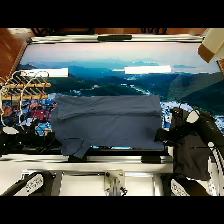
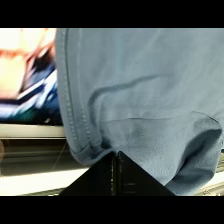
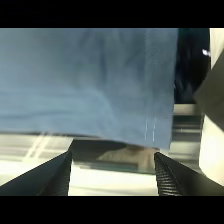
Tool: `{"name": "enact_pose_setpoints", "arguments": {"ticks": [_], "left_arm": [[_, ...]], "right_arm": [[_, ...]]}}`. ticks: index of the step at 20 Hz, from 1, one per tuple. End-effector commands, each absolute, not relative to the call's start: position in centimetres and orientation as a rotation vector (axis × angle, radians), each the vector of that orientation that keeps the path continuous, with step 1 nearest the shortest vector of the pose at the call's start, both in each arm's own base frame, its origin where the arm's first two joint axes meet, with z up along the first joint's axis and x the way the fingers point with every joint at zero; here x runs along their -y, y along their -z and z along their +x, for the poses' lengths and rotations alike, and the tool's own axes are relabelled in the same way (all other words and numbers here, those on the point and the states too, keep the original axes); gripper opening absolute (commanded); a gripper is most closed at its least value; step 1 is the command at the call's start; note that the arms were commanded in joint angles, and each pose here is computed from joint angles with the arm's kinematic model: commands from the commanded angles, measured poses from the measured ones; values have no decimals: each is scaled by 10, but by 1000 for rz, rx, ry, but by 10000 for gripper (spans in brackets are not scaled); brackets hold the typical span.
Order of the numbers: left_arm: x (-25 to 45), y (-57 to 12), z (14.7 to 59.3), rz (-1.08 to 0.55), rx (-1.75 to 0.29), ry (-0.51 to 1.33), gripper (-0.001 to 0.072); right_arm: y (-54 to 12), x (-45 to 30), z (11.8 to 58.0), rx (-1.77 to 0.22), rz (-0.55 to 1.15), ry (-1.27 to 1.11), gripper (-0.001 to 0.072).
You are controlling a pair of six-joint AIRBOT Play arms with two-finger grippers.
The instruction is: Fold the shirts.
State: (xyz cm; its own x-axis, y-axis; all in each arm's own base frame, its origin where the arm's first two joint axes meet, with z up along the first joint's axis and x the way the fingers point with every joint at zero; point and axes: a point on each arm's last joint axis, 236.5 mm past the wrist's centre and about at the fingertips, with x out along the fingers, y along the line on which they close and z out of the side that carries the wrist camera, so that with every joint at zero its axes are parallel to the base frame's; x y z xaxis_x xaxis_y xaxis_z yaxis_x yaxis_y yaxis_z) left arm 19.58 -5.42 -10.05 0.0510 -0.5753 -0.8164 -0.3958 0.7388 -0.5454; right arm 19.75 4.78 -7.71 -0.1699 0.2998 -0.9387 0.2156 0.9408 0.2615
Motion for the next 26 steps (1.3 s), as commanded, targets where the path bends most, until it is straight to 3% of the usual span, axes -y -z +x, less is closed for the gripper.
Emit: {"name": "enact_pose_setpoints", "arguments": {"ticks": [1,6,13,15,16,17,22,26], "left_arm": [[53,100,198,-808,-1562,161,33],[53,100,198,-807,-1561,160,34],[53,99,199,-782,-1553,186,33],[50,92,207,-751,-1532,212,34],[48,85,214,-729,-1514,230,33],[44,76,223,-705,-1492,249,33],[10,4,303,-502,-1245,290,33],[0,-27,358,-504,-1150,292,32]], "right_arm": [[94,-35,194,-1763,355,-14,638],[102,-28,192,-1779,274,32,638],[122,-58,197,-1802,291,-4,621],[122,-60,200,-1794,314,7,337],[121,-60,199,-1797,313,7,154],[118,-59,201,-1792,306,5,74],[64,-57,281,-1486,199,-106,73],[36,-55,355,-1307,236,-66,72]]}}
